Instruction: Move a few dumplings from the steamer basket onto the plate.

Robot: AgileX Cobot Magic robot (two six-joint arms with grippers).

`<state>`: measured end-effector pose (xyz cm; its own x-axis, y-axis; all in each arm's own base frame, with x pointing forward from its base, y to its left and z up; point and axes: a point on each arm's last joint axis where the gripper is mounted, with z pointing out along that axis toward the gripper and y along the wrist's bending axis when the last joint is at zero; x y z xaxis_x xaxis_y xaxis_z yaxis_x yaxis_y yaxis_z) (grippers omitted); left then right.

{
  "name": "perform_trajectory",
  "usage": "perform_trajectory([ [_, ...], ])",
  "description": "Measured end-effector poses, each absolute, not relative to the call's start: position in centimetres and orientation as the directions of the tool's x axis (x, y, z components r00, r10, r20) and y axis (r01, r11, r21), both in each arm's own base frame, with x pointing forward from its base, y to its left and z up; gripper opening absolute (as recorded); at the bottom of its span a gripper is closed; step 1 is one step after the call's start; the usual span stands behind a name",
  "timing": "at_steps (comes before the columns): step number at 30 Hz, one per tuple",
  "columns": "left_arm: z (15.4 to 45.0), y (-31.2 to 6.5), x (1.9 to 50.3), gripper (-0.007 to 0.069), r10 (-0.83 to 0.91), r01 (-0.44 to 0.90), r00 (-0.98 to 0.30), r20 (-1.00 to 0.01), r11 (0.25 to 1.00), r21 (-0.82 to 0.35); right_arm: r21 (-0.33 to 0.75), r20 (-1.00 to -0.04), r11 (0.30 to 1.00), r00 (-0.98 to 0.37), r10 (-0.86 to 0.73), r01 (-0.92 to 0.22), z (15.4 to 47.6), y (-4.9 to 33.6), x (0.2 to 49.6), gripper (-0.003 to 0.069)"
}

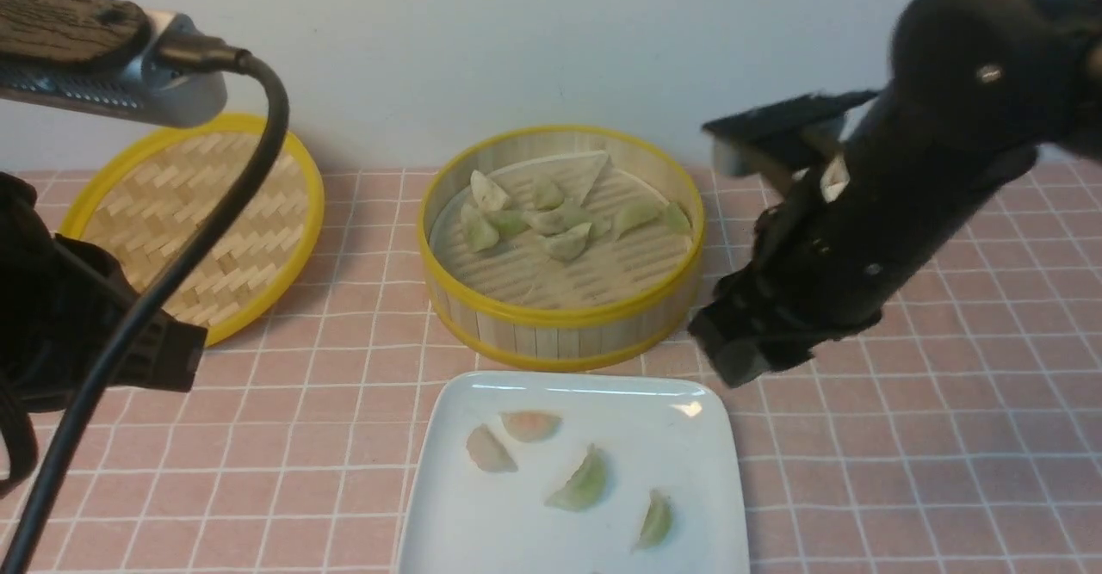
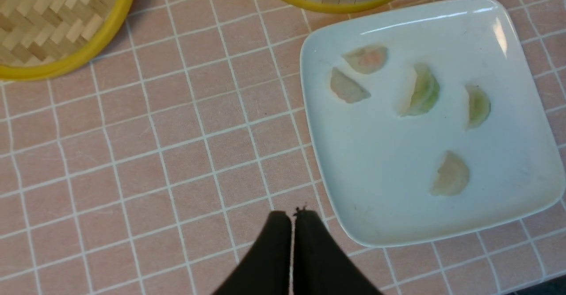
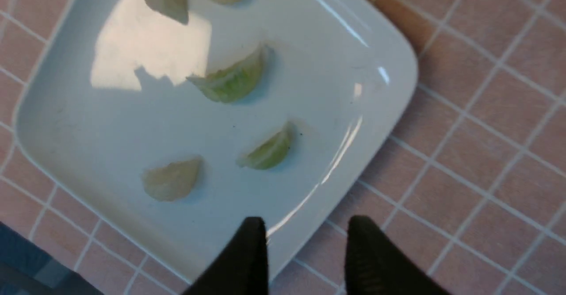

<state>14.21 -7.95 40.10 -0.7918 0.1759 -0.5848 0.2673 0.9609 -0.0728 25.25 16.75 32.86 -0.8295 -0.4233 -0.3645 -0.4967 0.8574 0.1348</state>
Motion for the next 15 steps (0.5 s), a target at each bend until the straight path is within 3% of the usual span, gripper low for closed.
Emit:
perform_trajectory([
  [1,40.1,-8.0,14.2,-0.0006,0.175,0.268,-0.790,-0.587,0.961,-0.074,0.133,-0.387,0.857,-0.822,-0.418,-0.498,33.6,16.4,24.7,0.0184],
  [2,40.2,-8.0,14.3,-0.0006,0.173,0.270,-0.783,-0.597,0.960,-0.077,0.129,-0.442,0.863,-0.807,-0.391,-0.489,35.3,14.8,22.4,0.0096],
  [3,40.2,-8.1,14.4,-0.0006,0.170,0.272,-0.778,-0.605,0.959,-0.080,0.128,-0.492,0.865,-0.788,-0.370,-0.486,36.4,13.7,20.7,0.0052],
  [7,40.5,-8.3,14.7,-0.0006,0.160,0.281,-0.753,-0.638,0.955,-0.091,0.103,-0.745,0.863,-0.613,-0.263,-0.495,38.8,9.1,14.0,-0.0006],
  [11,40.6,-8.4,14.8,-0.0006,0.155,0.285,-0.741,-0.654,0.954,-0.096,0.092,-0.931,0.866,-0.352,-0.101,-0.491,37.6,4.8,7.8,-0.0013],
  [15,40.7,-8.4,14.8,-0.0006,0.153,0.287,-0.736,-0.659,0.953,-0.098,0.073,-0.993,0.875,-0.119,0.018,-0.478,34.4,1.7,3.5,-0.0015],
])
